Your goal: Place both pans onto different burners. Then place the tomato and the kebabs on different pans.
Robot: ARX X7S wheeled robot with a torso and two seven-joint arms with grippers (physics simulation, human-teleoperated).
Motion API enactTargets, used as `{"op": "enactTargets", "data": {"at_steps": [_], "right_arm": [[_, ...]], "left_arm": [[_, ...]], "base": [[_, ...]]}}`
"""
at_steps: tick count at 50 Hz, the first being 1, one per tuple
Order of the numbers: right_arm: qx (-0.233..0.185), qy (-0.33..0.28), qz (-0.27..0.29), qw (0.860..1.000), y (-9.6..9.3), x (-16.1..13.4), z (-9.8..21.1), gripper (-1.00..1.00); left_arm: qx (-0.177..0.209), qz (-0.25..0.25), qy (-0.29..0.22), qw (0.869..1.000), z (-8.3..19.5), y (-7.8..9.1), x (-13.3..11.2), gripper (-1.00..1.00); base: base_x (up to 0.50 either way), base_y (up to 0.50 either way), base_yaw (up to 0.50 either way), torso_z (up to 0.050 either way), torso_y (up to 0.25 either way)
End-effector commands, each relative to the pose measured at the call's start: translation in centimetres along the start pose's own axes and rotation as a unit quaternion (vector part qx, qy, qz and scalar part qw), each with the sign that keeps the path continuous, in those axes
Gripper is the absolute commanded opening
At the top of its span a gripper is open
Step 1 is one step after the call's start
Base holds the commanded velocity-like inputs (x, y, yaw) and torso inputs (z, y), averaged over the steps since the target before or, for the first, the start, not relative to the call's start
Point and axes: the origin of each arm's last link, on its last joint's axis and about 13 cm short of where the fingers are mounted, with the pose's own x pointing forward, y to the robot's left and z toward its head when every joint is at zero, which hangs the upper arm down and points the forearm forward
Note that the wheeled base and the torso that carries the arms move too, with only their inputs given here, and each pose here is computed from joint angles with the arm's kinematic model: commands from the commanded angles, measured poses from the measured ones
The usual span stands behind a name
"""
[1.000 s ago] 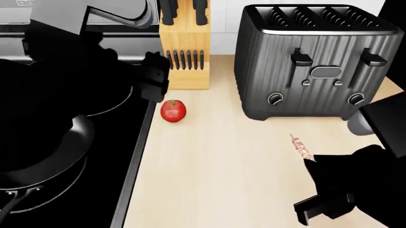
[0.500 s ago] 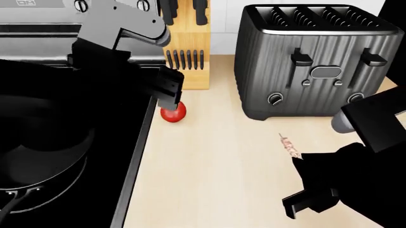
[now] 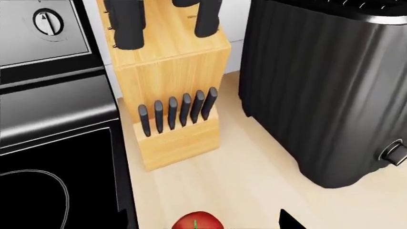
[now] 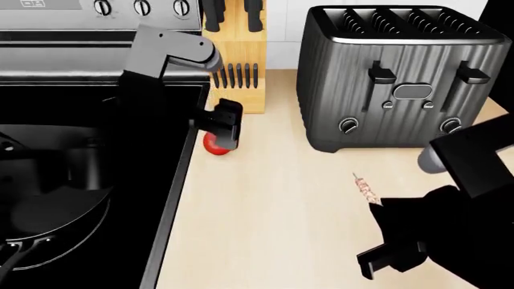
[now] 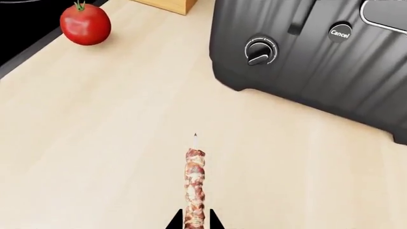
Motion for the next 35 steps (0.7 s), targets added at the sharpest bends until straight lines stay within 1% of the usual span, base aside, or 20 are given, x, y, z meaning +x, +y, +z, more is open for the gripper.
{"op": "enactTargets", "data": {"at_steps": [1, 19, 26, 35], "right_arm": [[0.001, -0.002, -0.001, 1.000, -0.1, 0.2, -0.3, -1.00], [0.002, 0.000, -0.001, 1.000, -0.1, 0.5, -0.5, -1.00], [0.002, 0.000, 0.000, 1.000, -0.2, 0.6, -0.5, -1.00], [0.006, 0.000, -0.001, 1.000, -0.3, 0.5, -0.9, -1.00]], "left_arm": [[-0.014, 0.001, 0.013, 1.000, -0.8, 0.1, 1.3, 1.00], [-0.037, -0.007, 0.028, 0.999, -2.3, 0.1, 2.7, 1.00], [-0.052, -0.004, 0.036, 0.998, -2.2, 0.2, 3.1, 1.00], [-0.055, 0.000, 0.047, 0.997, -2.7, 0.0, 4.0, 1.00]], "base": [[0.00, 0.00, 0.00, 0.000, 0.000], [0.00, 0.00, 0.00, 0.000, 0.000], [0.00, 0.00, 0.00, 0.000, 0.000], [0.00, 0.00, 0.00, 0.000, 0.000]]}}
